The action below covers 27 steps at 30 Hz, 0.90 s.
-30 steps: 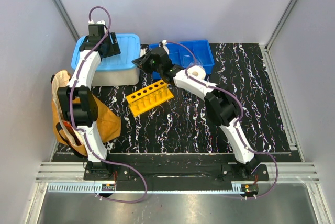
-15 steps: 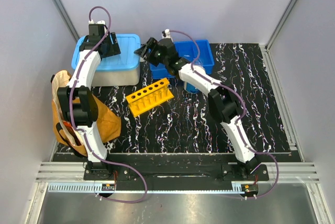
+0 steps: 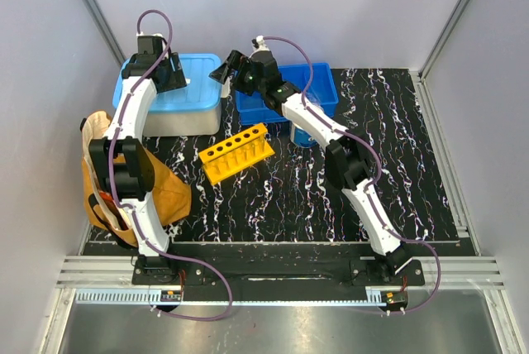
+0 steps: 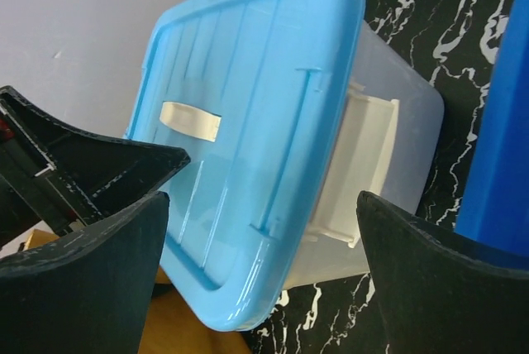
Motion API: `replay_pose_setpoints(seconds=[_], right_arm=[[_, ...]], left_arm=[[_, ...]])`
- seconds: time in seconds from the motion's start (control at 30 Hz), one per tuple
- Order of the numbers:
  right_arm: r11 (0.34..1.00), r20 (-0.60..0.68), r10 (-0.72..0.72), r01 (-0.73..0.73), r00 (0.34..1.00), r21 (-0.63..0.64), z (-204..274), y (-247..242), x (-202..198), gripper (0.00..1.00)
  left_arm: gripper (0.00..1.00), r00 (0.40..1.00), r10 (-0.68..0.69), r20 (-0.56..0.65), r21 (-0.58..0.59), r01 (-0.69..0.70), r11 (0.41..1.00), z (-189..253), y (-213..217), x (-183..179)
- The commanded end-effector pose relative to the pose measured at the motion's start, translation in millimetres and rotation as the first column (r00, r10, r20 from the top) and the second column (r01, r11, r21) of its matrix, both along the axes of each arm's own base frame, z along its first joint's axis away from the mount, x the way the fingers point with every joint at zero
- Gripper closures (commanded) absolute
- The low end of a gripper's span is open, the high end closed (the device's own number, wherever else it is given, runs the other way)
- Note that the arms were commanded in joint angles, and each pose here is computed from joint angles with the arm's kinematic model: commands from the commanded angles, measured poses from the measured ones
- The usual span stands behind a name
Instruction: Organize the chemistry lab equipment
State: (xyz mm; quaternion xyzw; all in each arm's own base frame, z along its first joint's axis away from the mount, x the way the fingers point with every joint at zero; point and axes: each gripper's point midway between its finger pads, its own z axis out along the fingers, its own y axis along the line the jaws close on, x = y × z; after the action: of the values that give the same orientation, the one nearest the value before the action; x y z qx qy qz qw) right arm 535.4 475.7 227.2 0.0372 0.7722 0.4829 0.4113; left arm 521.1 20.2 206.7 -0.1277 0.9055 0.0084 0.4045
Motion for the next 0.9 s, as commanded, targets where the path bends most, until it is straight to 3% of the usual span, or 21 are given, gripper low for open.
replay_pose_setpoints(seconds=[0.0, 0.6, 0.87], right_arm=[[0.998, 0.062, -0.039, 0.042, 0.997, -0.047, 6.7, -6.1, 4.8, 0.0], [0.999, -0.073, 0.011, -0.008, 0.997, 0.042, -30.4, 14.8, 1.2, 0.0], [0.989, -0.05, 0.077, -0.069, 0.996, 0.133, -20.6, 35.2, -7.3, 0.0]], left_arm=[[0.26, 0.998, 0.065, -0.012, 0.01, -0.065, 0.998, 1.5, 21.6, -3.5], [0.27, 0.996, 0.077, -0.046, -0.002, -0.078, 0.997, -11.8, 25.9, -10.5], [0.27, 0.996, 0.071, -0.062, -0.022, -0.073, 0.997, -18.9, 22.1, -11.7]])
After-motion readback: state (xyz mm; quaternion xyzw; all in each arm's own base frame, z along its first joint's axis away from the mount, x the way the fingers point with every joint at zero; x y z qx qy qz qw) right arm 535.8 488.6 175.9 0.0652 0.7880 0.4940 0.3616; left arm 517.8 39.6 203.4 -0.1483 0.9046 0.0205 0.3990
